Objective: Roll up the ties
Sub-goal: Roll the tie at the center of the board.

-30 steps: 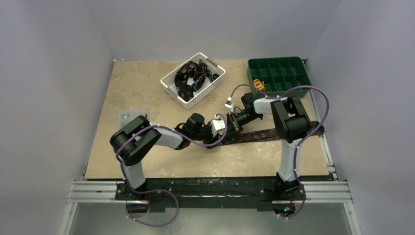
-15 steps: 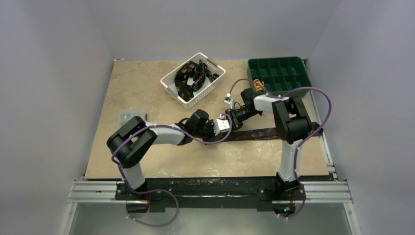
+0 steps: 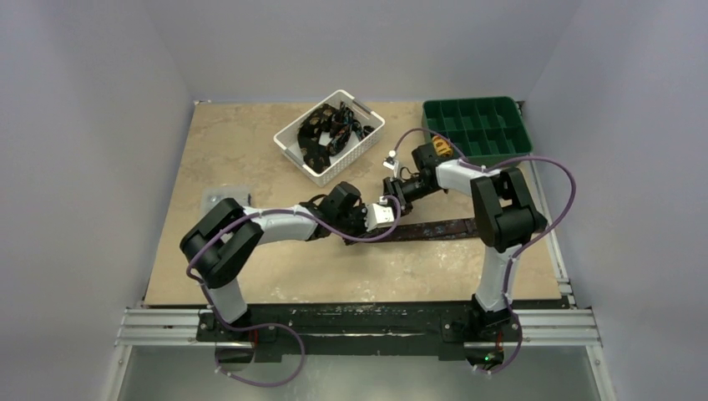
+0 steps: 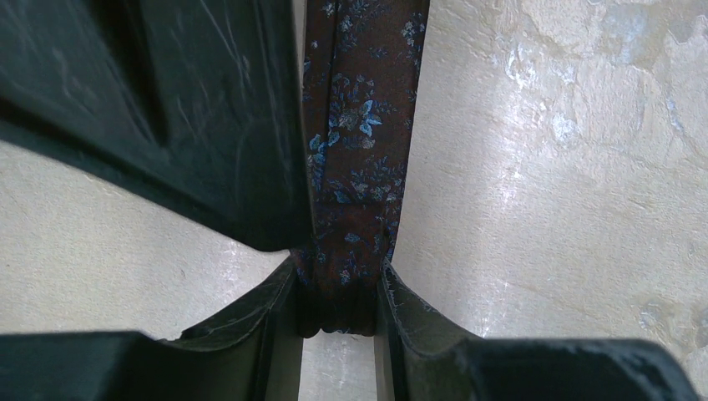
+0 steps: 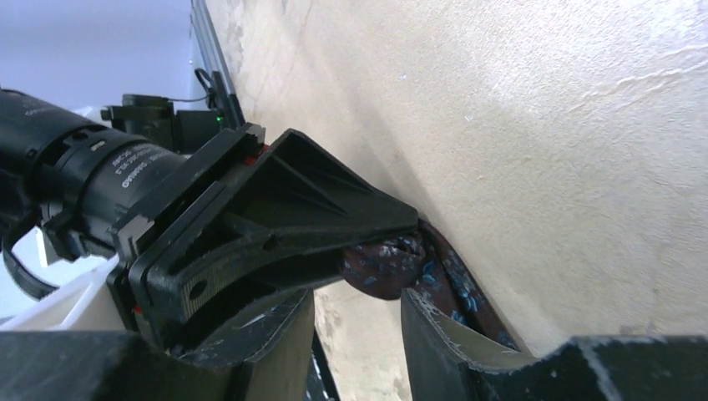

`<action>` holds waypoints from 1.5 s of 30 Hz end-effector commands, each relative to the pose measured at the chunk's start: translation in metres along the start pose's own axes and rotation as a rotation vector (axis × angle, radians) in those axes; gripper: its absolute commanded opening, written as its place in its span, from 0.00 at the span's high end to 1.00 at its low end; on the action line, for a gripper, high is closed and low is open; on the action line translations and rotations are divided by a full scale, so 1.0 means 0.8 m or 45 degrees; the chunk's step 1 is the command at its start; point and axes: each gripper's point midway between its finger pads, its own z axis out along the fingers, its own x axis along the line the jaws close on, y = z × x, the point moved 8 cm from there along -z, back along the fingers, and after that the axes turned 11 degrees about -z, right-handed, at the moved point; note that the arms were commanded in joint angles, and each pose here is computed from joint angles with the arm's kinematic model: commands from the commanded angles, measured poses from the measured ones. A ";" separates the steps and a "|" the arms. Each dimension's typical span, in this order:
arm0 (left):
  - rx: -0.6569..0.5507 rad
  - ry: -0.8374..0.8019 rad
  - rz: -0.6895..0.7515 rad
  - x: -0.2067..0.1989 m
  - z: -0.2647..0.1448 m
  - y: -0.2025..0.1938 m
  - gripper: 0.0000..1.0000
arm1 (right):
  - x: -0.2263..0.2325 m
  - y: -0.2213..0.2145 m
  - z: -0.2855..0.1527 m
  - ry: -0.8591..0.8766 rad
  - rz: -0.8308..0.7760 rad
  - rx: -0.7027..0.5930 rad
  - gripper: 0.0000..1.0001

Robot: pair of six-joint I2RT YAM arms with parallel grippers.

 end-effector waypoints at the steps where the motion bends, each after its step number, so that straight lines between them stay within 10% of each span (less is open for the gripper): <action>1: 0.177 -0.029 -0.017 -0.003 0.001 -0.032 0.91 | 0.006 0.002 0.020 0.065 0.076 -0.026 0.55; 16: 0.203 -0.017 -0.045 0.000 0.008 -0.030 0.89 | -0.008 -0.014 0.054 -0.007 0.115 0.006 0.58; 21: 0.220 -0.007 -0.058 0.000 0.009 -0.031 0.82 | -0.018 -0.024 0.060 0.008 0.127 0.052 1.00; 33: -0.044 -0.009 -0.176 0.009 0.007 -0.021 0.43 | -0.052 -0.060 0.037 -0.066 0.118 0.140 1.00; 45: -0.435 -0.080 -0.117 0.001 0.015 0.007 0.36 | -0.067 -0.072 0.026 -0.172 0.132 0.178 1.00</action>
